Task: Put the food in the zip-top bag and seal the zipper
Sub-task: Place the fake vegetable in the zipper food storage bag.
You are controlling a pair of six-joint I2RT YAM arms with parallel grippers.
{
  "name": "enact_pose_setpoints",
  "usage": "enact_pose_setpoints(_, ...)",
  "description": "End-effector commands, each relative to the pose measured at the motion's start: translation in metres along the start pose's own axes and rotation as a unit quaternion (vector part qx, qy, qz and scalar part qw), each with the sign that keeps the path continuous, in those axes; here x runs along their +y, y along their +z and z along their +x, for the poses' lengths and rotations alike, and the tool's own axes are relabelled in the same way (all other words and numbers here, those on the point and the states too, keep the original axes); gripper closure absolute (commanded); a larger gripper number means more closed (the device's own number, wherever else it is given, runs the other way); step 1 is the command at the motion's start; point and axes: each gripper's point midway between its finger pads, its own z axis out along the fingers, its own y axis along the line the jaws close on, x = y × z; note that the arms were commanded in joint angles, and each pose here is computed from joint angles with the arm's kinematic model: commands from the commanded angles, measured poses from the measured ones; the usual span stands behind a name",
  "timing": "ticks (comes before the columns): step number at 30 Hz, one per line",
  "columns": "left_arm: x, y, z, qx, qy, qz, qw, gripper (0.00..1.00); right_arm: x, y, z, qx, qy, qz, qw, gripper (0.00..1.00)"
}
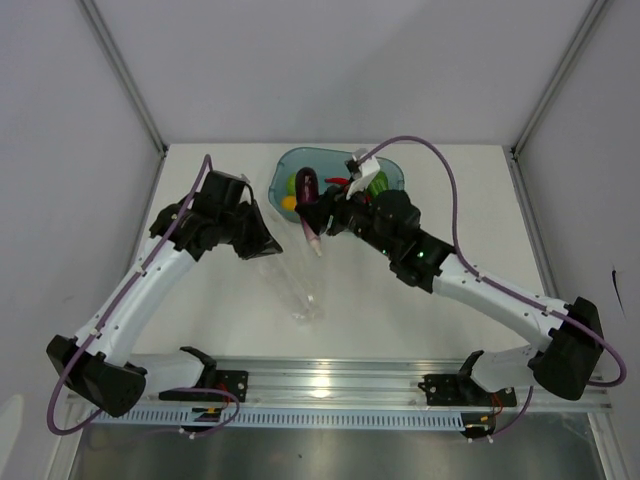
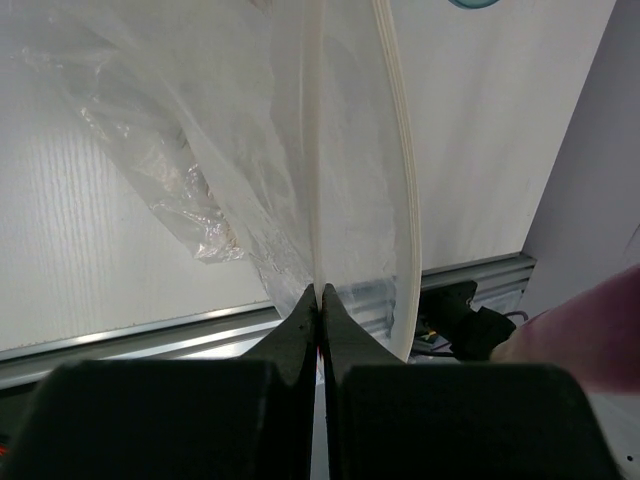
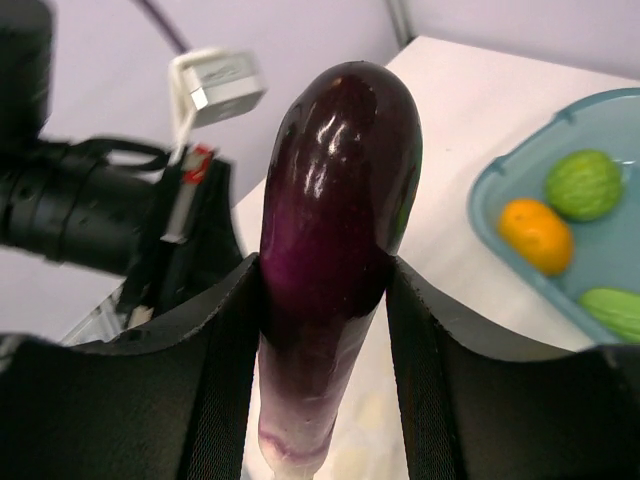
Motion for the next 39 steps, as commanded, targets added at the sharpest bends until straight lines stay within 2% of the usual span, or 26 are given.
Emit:
enact_pose_setpoints(1,-0.017,-0.008,-0.007,-0.007,-0.008,0.033,0.999,1.0,0.021,-0.005,-0.025,-0.078,0.003,0.006,0.997,1.0)
enact_pose_setpoints(13,-0.018,-0.008,-0.007,-0.001,-0.027,0.047,0.999,0.99,0.035,-0.003,0.003,-0.095,0.013,0.046,0.994,1.0)
enact_pose_setpoints(21,-0.022,-0.009,-0.005,0.002,-0.038,0.067,0.997,0.99,0.039,0.003,0.029,-0.082,0.002,0.055,0.995,1.0)
enact_pose_setpoints(32,-0.01,-0.009,-0.002,-0.001,-0.039,0.062,0.997,0.99,0.033,-0.005,0.077,0.001,-0.066,0.078,0.995,0.98)
enact_pose_setpoints(34,-0.006,-0.006,0.0,-0.001,-0.04,0.057,0.998,0.99,0.033,-0.01,0.082,0.012,-0.075,0.077,0.994,0.92)
enact_pose_setpoints(35,-0.006,-0.007,-0.001,-0.003,-0.039,0.06,0.997,0.99,0.033,-0.011,0.084,0.016,-0.078,0.077,0.994,0.86)
enact_pose_setpoints(36,-0.006,-0.006,0.0,-0.001,-0.039,0.06,0.997,0.99,0.031,-0.013,0.086,0.025,-0.083,0.081,0.993,0.72)
enact_pose_setpoints(38,-0.005,-0.005,0.001,0.002,-0.04,0.06,0.997,0.99,0.032,-0.014,0.088,0.033,-0.089,0.077,0.992,0.63)
enact_pose_setpoints(39,-0.006,-0.005,0.001,0.002,-0.039,0.062,0.997,0.99,0.033,-0.015,0.09,0.041,-0.093,0.073,0.992,0.52)
